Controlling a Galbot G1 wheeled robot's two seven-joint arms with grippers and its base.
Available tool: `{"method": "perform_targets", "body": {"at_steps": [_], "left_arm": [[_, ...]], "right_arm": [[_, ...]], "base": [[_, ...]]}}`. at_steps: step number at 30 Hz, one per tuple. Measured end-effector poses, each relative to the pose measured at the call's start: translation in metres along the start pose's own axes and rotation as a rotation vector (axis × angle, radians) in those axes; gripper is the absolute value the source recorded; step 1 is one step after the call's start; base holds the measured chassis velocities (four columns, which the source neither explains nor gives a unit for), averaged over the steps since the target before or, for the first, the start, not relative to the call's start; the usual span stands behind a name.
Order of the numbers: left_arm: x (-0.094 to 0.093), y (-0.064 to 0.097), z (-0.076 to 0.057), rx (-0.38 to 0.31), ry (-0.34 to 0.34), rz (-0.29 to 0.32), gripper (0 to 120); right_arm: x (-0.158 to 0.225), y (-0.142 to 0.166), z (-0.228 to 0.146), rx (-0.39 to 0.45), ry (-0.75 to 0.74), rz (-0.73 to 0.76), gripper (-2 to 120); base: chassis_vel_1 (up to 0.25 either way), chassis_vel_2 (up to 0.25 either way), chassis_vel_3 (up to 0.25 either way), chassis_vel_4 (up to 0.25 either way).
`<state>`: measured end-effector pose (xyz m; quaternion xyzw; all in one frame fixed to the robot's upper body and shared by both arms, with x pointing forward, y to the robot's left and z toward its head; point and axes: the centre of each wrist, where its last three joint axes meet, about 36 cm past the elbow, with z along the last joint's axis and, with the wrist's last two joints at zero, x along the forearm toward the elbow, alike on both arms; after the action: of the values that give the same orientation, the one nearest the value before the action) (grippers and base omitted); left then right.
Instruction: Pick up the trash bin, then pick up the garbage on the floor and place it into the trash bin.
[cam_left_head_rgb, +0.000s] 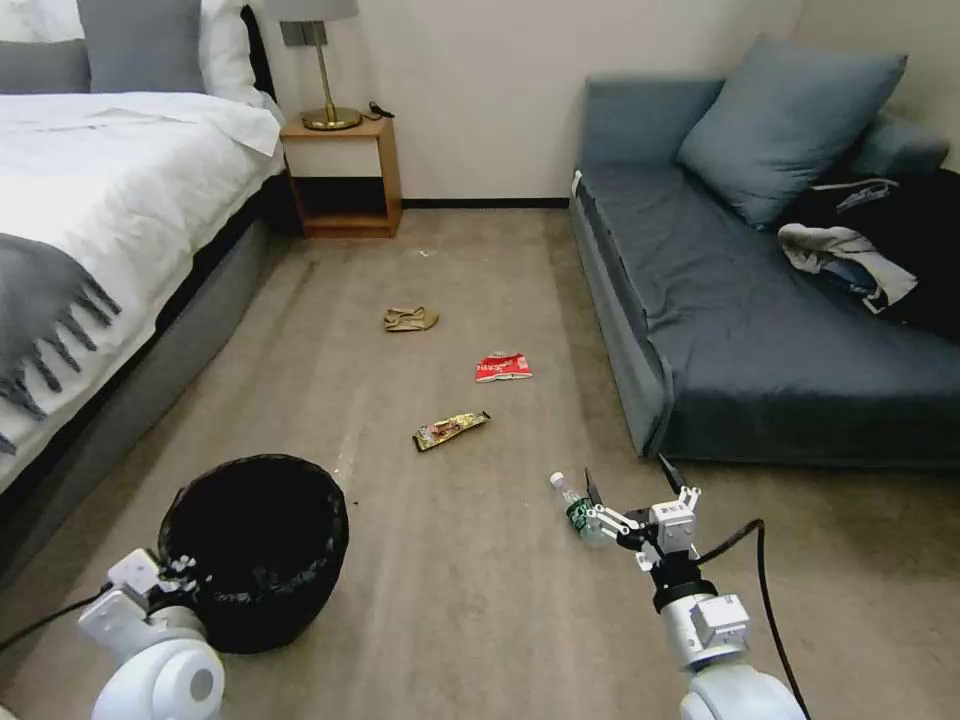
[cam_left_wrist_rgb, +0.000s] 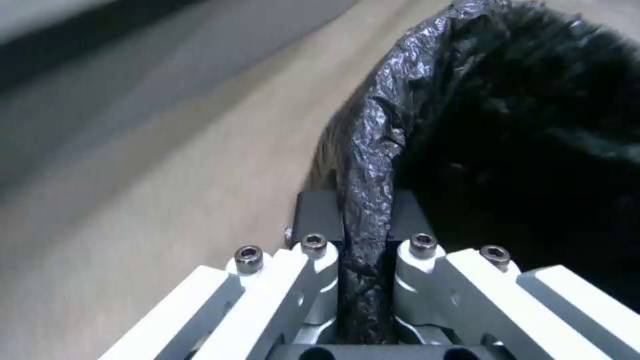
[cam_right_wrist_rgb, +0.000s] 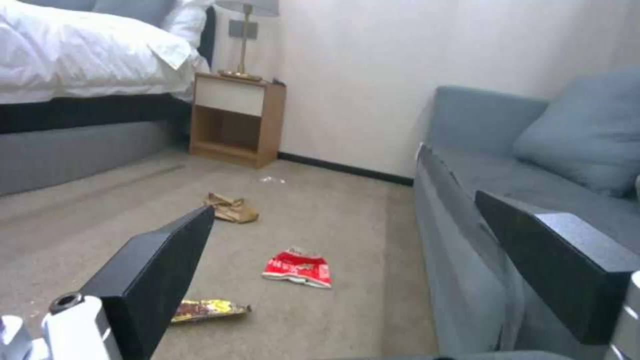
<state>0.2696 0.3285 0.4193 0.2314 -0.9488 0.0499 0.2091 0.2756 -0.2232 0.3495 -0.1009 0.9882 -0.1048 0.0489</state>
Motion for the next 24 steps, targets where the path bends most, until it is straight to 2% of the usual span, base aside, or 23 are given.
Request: {"method": "perform_targets", "body": {"at_steps": [1, 3, 5, 6, 8, 17, 24], "left_arm": [[0.0, 0.0, 0.0, 0.0, 0.0, 0.0, 7], [-0.002, 0.005, -0.005, -0.131, -0.04, 0.059, 7], [-0.004, 0.007, -0.008, -0.207, -0.045, 0.107, 7], [-0.004, 0.007, -0.008, -0.207, -0.045, 0.107, 7], [-0.006, 0.008, -0.007, -0.258, -0.036, 0.141, 7], [-0.011, 0.013, 0.004, -0.274, -0.04, 0.16, 7], [-0.011, 0.018, 0.005, -0.269, -0.058, 0.155, 7]], "right_arm": [[0.0, 0.0, 0.0, 0.0, 0.0, 0.0, 100], [0.0, 0.0, 0.004, 0.001, -0.004, 0.002, 100], [0.002, 0.0, 0.006, 0.0, 0.003, 0.005, 100], [0.002, 0.0, 0.006, 0.0, 0.003, 0.005, 100], [0.005, -0.002, 0.008, -0.005, 0.012, 0.007, 100], [0.007, -0.005, 0.013, -0.031, 0.016, -0.013, 100], [0.005, -0.001, 0.016, -0.041, 0.013, -0.019, 100]], "base": [[0.0, 0.0, 0.0, 0.0], [0.0, 0.0, 0.0, 0.0], [0.0, 0.0, 0.0, 0.0], [0.0, 0.0, 0.0, 0.0], [0.0, 0.0, 0.0, 0.0], [0.0, 0.0, 0.0, 0.0], [0.0, 0.0, 0.0, 0.0]]}}
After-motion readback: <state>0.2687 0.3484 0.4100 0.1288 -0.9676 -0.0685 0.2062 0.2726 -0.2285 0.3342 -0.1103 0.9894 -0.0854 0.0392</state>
